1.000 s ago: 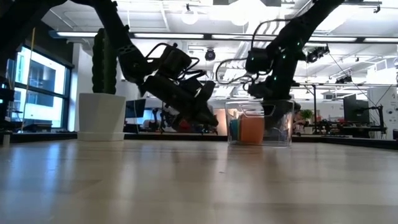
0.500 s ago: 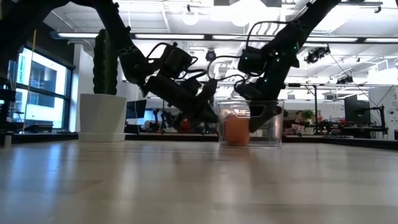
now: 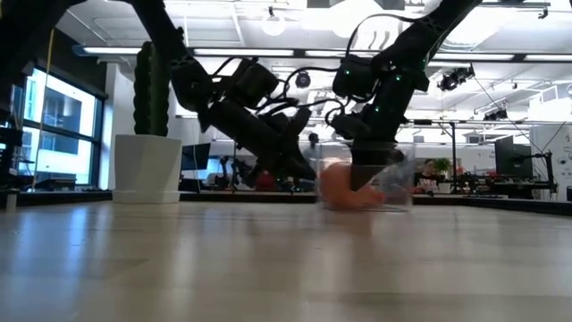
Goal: Nest measuring cups in basket
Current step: Adjust the stacked measuring cups in the transparent bin
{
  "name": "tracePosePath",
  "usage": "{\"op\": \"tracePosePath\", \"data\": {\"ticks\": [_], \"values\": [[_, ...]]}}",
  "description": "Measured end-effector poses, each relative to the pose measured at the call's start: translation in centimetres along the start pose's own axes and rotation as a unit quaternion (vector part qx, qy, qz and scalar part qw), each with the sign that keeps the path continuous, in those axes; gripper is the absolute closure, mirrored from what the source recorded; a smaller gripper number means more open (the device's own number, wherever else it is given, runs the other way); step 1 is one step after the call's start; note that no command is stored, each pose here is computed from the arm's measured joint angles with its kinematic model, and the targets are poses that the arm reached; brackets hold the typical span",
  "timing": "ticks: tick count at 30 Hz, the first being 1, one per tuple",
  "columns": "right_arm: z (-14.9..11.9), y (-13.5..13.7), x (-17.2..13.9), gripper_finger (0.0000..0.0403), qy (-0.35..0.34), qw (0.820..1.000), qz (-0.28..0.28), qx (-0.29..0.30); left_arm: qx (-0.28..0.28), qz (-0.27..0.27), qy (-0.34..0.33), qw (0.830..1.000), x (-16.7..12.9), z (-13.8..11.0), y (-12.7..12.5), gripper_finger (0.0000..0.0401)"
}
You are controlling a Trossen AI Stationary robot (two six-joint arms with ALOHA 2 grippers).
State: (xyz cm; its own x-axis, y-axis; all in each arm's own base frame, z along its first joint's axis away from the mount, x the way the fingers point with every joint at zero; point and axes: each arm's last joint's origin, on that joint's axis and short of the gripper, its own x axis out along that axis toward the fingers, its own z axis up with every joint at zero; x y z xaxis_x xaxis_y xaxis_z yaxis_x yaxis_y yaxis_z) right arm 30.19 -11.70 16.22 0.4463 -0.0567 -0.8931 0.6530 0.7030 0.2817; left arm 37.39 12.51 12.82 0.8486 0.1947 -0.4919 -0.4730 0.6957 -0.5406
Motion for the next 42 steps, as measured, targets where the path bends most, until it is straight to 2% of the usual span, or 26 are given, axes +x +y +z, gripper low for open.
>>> {"op": "tracePosePath", "data": {"ticks": [8,14,16,21,24,27,30,33,35,38,42], "values": [[-1.5,1.3,0.1,0.0403,0.039,0.999,-0.009,-0.011,0.026,-0.026,0.021,0.999,0.3,-2.4,-2.9,0.0401],[-2.2,1.6,-1.2,0.0403,0.063,0.998,0.004,-0.030,0.038,-0.036,0.037,0.998,0.2,-2.5,-3.2,0.0401],[-1.5,1.5,-1.9,0.0403,0.043,0.998,0.027,-0.025,0.031,-0.034,0.031,0.998,0.0,-1.8,-2.7,0.0401],[0.3,0.3,-2.7,0.0403,-0.018,0.999,0.040,0.009,0.031,-0.044,0.041,0.998,-0.9,0.3,-0.7,0.0401],[0.9,-0.6,-2.9,0.0403,-0.044,0.999,0.019,0.022,0.039,-0.034,0.039,0.998,-2.5,2.3,0.2,0.0401],[1.8,-1.4,-4.0,0.0403,-0.067,0.996,0.053,0.034,0.053,-0.038,0.033,0.997,-4.6,4.5,0.7,0.0401],[2.4,-1.8,-6.5,0.0403,-0.106,0.990,0.089,0.024,0.077,-0.050,0.009,0.996,-7.5,6.6,0.1,0.0401],[2.7,-2.5,-9.6,0.0403,-0.160,0.983,0.088,0.018,0.107,-0.062,-0.032,0.992,-10.4,8.0,-0.8,0.0401],[2.9,-3.0,-11.7,0.0403,-0.205,0.975,0.086,0.020,0.123,-0.081,-0.084,0.986,-12.3,8.7,-1.3,0.0401],[3.0,-3.8,-14.5,0.0403,-0.262,0.960,0.098,0.024,0.121,-0.115,-0.172,0.971,-15.1,8.6,-1.2,0.0401],[3.3,-4.7,-16.6,0.0399,-0.307,0.943,0.122,0.046,0.097,-0.154,-0.275,0.944,-18.2,7.0,0.5,0.0401]]}}
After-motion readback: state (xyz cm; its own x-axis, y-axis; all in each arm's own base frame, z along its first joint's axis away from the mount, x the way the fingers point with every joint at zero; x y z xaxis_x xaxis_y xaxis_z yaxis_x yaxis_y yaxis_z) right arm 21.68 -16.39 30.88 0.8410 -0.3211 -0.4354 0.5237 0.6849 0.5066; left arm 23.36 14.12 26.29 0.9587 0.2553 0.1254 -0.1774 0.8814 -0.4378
